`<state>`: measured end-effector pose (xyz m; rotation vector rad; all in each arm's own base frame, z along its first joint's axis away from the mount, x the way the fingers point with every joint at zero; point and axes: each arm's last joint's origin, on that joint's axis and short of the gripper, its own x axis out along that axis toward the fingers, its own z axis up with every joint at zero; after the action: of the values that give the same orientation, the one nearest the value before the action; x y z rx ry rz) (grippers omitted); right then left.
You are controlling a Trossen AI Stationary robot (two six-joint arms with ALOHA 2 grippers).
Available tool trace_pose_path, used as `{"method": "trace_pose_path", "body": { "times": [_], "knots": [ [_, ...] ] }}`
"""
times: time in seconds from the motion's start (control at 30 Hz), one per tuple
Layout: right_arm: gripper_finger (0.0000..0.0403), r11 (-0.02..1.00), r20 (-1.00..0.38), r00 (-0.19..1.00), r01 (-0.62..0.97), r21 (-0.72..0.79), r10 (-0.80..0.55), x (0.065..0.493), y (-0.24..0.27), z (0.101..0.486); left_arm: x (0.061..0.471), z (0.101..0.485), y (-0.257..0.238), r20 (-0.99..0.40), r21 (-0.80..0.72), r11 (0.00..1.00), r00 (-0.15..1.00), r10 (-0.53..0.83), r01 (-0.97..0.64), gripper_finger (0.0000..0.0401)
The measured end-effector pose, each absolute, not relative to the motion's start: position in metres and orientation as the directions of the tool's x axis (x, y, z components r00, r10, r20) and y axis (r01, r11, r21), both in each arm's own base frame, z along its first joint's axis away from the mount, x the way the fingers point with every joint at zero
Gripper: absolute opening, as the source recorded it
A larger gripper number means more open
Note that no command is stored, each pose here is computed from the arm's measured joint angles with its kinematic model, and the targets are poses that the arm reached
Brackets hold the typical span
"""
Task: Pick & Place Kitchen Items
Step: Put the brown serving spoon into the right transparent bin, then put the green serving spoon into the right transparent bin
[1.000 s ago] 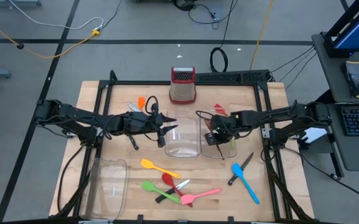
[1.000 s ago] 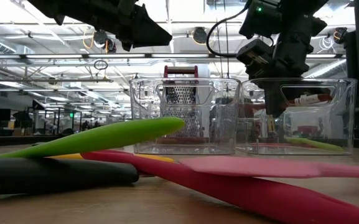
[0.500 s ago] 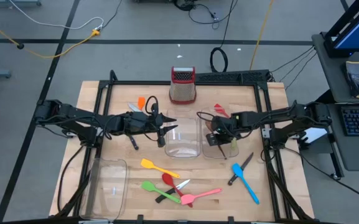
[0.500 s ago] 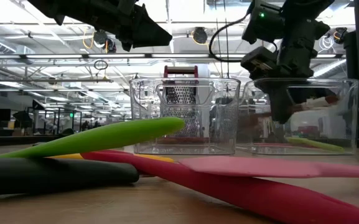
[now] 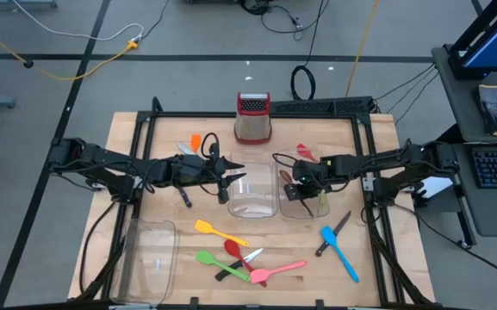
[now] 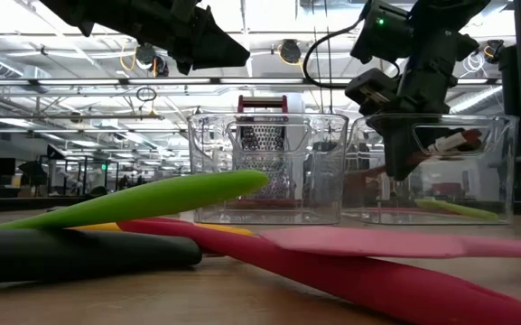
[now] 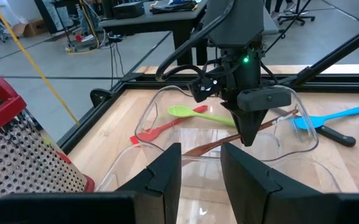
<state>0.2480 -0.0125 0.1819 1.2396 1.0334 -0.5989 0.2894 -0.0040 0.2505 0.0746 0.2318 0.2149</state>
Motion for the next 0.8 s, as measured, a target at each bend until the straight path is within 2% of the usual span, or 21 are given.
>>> {"method": "trace_pose_path", "body": {
  "times": [0.17,0.57,0.8],
  "knots": [
    [0.0048,0.259,-0.882,0.447,0.843,0.471,0.149,0.2479,-0.0141,0.1818,0.2892,0.2495,-0.004,-0.229,0.1,0.974,0.948,0.22,-0.202,0.0118],
    [0.009,0.264,-0.882,0.448,0.841,0.472,0.148,0.248,-0.0142,0.1817,0.2891,0.249,-0.004,-0.234,0.1,0.974,0.947,0.22,-0.202,0.0118],
    [0.0094,0.288,-0.855,0.497,0.806,0.517,0.147,0.2517,-0.0144,0.1855,0.2888,0.2481,-0.0045,-0.243,0.092,0.975,0.945,0.218,-0.201,0.0118]
  ]
}}
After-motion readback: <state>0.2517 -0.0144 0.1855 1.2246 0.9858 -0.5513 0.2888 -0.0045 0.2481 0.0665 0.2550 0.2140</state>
